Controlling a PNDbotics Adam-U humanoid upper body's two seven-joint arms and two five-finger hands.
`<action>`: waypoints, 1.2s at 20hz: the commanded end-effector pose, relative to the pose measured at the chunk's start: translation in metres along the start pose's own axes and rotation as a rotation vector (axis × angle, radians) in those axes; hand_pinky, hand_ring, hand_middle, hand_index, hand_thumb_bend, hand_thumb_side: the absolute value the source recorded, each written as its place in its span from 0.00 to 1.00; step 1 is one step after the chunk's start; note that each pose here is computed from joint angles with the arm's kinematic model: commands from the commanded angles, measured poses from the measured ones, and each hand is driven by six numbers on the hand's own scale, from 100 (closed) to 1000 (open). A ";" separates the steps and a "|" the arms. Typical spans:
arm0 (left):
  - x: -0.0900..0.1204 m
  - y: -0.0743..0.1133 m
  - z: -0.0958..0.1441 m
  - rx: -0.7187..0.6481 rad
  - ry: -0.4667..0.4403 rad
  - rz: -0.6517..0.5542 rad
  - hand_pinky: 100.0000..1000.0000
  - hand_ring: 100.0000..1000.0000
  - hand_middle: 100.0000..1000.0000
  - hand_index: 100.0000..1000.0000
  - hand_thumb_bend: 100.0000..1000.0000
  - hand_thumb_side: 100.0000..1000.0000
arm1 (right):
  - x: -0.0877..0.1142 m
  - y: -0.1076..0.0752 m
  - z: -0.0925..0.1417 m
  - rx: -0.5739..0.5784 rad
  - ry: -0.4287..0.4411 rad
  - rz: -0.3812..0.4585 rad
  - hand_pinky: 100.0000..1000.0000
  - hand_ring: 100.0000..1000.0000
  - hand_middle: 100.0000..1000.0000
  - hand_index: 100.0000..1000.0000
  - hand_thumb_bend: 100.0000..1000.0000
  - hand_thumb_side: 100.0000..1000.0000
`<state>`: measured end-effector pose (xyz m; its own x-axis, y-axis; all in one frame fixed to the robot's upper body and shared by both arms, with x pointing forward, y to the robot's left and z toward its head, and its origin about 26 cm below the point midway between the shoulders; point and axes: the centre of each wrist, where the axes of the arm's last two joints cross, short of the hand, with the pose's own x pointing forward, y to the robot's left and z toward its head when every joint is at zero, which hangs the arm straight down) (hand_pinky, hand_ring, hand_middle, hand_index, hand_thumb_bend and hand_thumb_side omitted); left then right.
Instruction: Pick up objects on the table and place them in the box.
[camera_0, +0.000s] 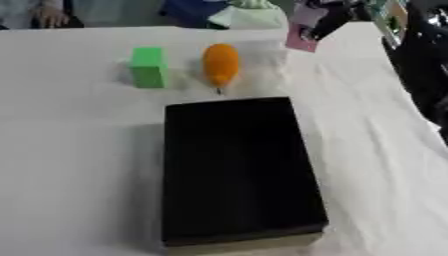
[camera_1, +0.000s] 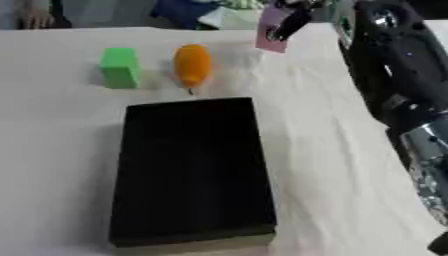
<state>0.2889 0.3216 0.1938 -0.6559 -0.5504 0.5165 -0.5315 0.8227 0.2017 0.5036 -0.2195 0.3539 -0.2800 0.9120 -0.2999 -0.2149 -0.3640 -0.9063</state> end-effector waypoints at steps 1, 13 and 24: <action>0.004 0.006 -0.006 0.001 -0.032 -0.015 0.74 0.78 0.84 0.88 0.07 0.97 | -0.011 -0.018 0.019 -0.051 0.002 0.022 0.89 0.86 0.75 0.82 0.00 0.74; 0.004 0.008 -0.007 0.002 -0.035 -0.025 0.74 0.78 0.84 0.88 0.07 0.97 | -0.007 -0.027 0.056 -0.157 -0.154 0.200 0.88 0.85 0.73 0.81 0.00 0.74; 0.005 0.008 -0.008 -0.001 -0.037 -0.024 0.74 0.78 0.84 0.88 0.07 0.97 | 0.019 -0.023 0.089 -0.222 -0.332 0.335 0.87 0.82 0.72 0.80 0.00 0.76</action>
<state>0.2887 0.3227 0.1942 -0.6546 -0.5527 0.5158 -0.5346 0.8209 0.2011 0.4314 -0.2079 0.3782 -0.5859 0.6650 -0.4631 0.0961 -0.5105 -0.8545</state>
